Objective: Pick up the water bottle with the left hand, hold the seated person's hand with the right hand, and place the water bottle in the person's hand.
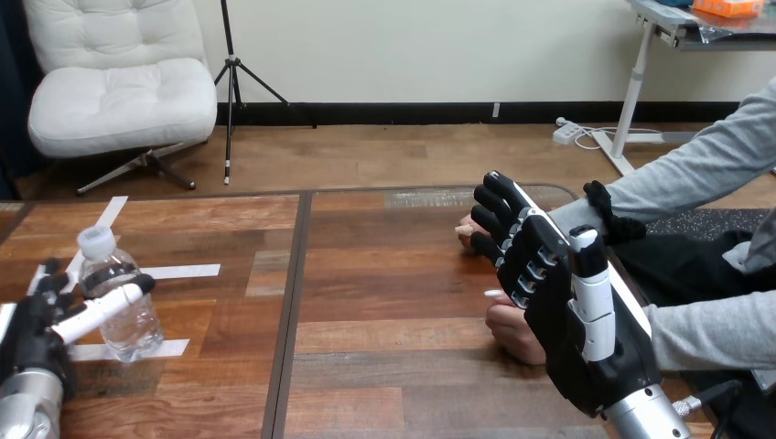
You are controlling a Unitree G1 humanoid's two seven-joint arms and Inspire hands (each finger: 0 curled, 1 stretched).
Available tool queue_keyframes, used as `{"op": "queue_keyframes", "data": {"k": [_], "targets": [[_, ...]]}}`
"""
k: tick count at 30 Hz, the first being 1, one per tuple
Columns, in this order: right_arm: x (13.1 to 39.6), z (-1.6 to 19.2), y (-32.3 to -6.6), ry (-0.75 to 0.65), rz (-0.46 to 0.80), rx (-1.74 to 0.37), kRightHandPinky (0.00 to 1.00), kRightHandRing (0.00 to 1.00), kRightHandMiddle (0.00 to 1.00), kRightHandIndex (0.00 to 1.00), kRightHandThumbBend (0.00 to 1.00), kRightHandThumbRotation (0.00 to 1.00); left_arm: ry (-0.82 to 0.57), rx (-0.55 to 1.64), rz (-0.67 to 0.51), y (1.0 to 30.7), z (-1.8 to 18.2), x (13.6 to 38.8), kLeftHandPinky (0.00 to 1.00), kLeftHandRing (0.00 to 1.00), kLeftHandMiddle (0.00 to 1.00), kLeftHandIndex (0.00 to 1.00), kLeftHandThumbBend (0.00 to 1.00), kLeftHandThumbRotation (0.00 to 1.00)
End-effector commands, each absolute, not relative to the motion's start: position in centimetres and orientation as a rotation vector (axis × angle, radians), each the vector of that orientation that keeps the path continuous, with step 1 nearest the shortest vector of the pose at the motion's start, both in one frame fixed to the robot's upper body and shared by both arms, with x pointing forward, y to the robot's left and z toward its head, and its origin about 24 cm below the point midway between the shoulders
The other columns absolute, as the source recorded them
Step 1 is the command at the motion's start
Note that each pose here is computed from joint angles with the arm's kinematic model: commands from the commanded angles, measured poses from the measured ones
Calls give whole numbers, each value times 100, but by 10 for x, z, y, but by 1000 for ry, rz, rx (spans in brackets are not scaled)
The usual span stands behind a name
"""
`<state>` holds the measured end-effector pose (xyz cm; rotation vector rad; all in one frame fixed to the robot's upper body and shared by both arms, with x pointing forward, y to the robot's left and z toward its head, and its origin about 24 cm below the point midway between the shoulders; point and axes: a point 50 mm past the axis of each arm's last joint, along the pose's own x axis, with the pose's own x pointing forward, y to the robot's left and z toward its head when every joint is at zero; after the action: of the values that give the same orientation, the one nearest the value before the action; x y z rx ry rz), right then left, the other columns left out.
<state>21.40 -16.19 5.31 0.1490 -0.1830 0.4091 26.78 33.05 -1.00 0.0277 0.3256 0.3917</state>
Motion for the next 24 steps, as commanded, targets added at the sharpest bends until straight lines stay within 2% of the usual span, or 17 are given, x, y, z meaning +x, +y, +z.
{"op": "queue_keyframes", "data": {"k": [1,10,16,24], "targets": [[218,74,-160,-278,427,127,100,100,98,96,82,100,227,90,392,326,13,286,82,84,86,89,86,0],[218,74,-159,-282,422,133,100,100,98,97,83,100,219,159,412,325,15,286,61,70,73,76,87,0],[218,75,-159,-281,419,138,100,100,98,97,83,100,212,192,409,325,18,287,59,67,69,70,88,0],[218,75,-159,-282,417,140,100,100,98,96,83,100,221,240,391,325,19,287,63,67,67,67,88,0]]}}
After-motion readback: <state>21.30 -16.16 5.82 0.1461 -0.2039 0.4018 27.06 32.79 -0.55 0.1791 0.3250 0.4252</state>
